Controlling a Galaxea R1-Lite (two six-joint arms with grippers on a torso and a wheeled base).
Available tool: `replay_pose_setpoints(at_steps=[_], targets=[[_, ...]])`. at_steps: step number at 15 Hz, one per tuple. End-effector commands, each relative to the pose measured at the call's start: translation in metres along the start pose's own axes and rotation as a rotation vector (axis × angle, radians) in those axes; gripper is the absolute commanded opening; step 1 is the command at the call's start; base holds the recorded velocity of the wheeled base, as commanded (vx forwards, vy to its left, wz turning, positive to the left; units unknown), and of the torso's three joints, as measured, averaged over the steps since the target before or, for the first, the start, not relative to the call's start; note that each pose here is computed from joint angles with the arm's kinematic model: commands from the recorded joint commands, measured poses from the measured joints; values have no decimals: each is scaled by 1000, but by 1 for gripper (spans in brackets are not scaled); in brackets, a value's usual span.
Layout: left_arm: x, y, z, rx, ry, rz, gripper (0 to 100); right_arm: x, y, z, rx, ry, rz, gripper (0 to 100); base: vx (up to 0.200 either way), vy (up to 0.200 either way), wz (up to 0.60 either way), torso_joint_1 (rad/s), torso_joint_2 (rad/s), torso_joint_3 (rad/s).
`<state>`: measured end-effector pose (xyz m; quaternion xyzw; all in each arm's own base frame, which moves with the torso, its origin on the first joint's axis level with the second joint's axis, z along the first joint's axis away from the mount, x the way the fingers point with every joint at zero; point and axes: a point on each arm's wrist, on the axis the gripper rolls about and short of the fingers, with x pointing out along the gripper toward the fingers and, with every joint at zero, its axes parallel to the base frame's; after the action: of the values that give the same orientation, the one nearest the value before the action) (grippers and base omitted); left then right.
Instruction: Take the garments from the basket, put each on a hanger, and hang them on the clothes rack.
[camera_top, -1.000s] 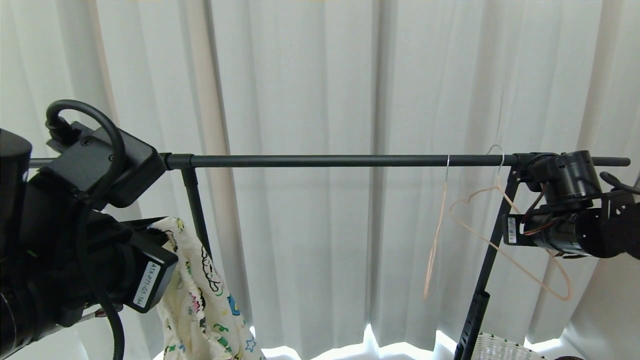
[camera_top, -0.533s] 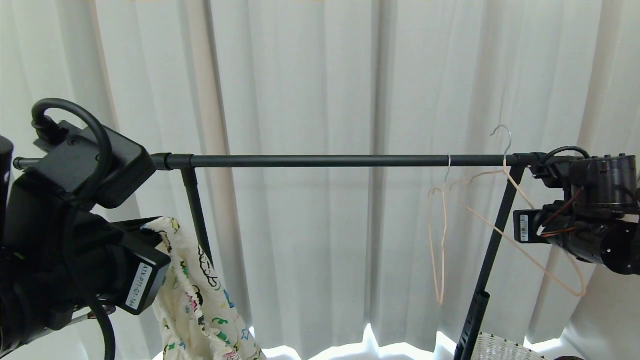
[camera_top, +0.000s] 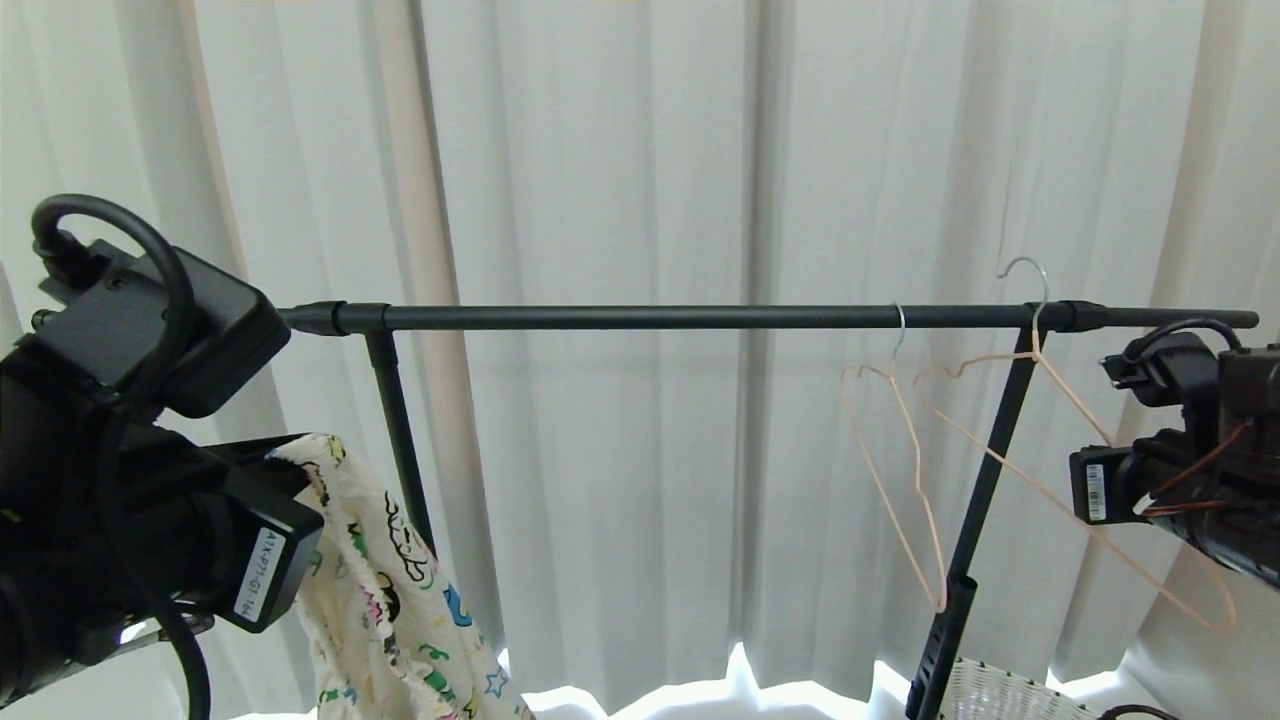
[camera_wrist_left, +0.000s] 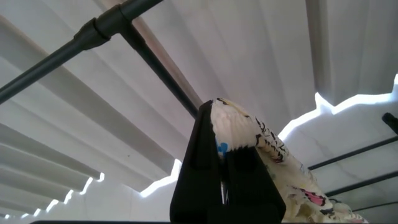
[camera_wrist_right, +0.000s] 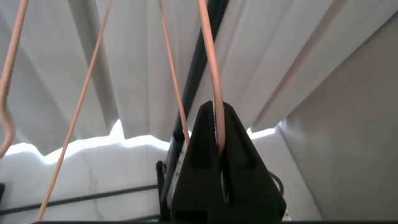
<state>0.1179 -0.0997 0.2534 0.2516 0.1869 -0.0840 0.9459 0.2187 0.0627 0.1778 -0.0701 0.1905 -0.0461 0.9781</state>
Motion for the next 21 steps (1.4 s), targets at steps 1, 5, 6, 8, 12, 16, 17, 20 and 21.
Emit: replay_pose_setpoints(at_steps=[1,5,6,8,12,16,17,20,21], targets=[[-2,1,-2,-2,-3,1,0,-19,-6,-2,3,-35,10,0,-200,0,0,12,7,2],[-1,1,-3,-1,1,0,0,-38,-13,-9,10,-63,18,0,-200,0,0,-8,1,4],[-1,0,-3,1,3,0,0,-41,-14,-8,14,-73,18,0,-200,0,0,2,7,2],[0,-1,-4,5,8,-2,0,-49,-17,-4,12,-108,25,0,-200,0,0,0,-2,5],[2,-2,-6,12,18,-4,0,-74,-11,7,1,-211,130,0,-50,0,0,1,1,1],[13,-12,-12,-5,63,-16,0,-109,17,4,-46,-279,410,0,0,0,0,0,0,0],[22,-18,-8,-54,79,-16,0,-116,26,-1,-53,-271,489,0,0,0,0,0,0,0],[42,-29,12,-169,100,-6,0,-134,58,-15,8,-176,714,0,0,0,0,0,0,0],[49,-30,15,-185,112,8,0,-141,67,-20,30,-141,779,0,0,0,0,0,0,0]])
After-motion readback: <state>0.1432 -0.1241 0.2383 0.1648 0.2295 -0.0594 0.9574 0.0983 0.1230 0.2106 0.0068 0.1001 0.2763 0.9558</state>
